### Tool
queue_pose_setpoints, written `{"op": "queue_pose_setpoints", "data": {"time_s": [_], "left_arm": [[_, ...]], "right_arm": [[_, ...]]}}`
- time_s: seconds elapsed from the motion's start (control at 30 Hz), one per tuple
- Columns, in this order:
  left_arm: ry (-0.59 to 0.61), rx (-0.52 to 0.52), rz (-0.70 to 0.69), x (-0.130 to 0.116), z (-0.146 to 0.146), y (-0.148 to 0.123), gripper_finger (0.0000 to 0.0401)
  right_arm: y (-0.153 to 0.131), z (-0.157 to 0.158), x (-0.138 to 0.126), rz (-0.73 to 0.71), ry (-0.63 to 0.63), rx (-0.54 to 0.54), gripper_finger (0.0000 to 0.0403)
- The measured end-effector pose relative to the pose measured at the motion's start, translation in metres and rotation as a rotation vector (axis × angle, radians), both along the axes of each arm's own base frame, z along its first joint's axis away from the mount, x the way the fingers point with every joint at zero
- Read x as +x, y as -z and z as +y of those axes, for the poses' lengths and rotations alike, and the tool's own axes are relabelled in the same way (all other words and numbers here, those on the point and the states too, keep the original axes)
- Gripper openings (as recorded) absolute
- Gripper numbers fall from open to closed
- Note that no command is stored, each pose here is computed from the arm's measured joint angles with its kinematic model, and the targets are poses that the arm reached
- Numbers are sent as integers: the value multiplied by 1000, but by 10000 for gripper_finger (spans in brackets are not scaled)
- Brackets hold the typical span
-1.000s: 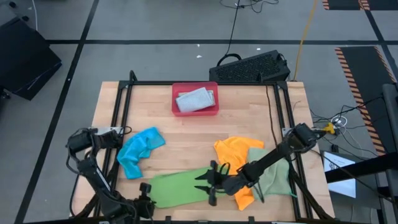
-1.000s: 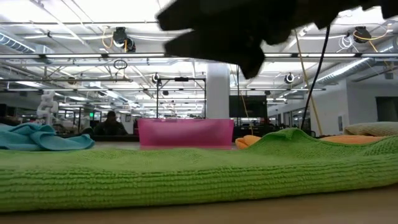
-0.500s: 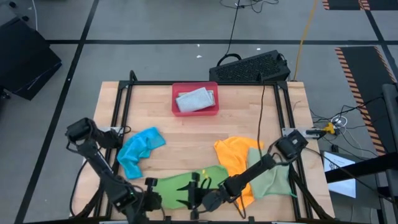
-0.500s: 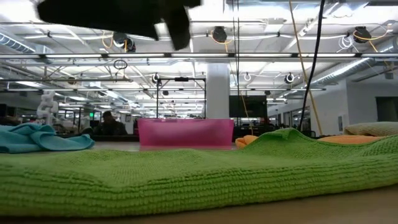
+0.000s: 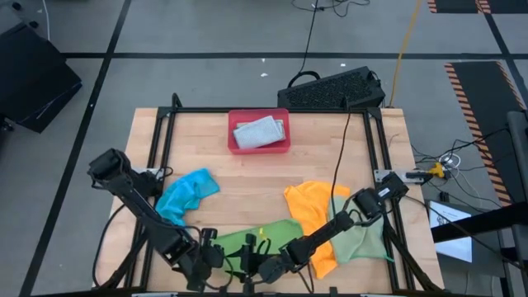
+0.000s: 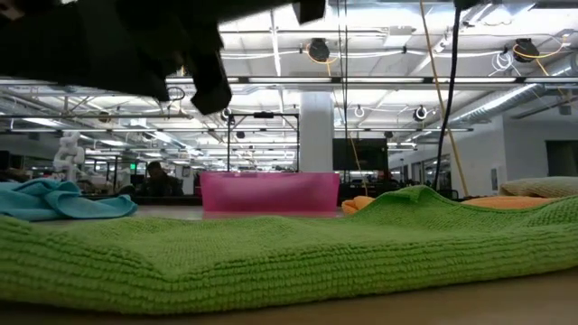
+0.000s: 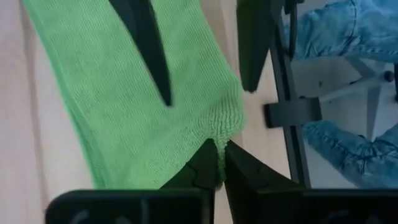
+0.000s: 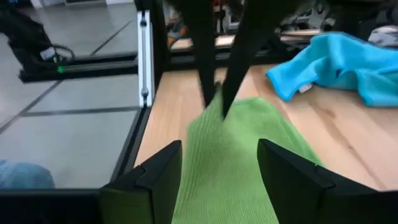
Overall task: Fold microfiber towels
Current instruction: Fold the green towel
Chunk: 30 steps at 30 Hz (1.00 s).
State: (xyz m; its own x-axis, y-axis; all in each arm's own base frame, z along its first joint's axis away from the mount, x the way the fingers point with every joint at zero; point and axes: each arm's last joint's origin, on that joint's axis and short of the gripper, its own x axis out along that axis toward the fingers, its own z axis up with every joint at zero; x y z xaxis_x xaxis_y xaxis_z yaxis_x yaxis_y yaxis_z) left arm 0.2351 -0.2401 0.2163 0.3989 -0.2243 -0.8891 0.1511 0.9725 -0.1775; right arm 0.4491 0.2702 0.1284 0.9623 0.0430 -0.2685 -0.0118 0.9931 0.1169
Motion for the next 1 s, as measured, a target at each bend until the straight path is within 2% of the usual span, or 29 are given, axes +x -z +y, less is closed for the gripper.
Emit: {"op": "queue_pose_setpoints", "data": {"time_s": [0.2,0.37,0.5,0.67,0.77,0.9,1.0], "left_arm": [[48,-10,-44,11,6,-3,6],[47,-15,-36,15,10,-3,26],[73,-15,-34,15,10,-3,24],[91,-7,-41,15,10,-3,6],[83,4,-49,15,10,-3,12],[56,47,-86,16,11,-3,53],[80,73,-108,10,5,-3,101]], "right_arm": [[2,-5,4,-22,3,18,199],[2,-8,7,-18,-23,33,199],[2,-10,8,-14,-25,56,188],[4,-15,10,7,-10,56,128],[5,-16,10,8,-12,46,78],[5,-15,10,10,-17,26,16],[5,-14,9,14,-23,12,8]]}}
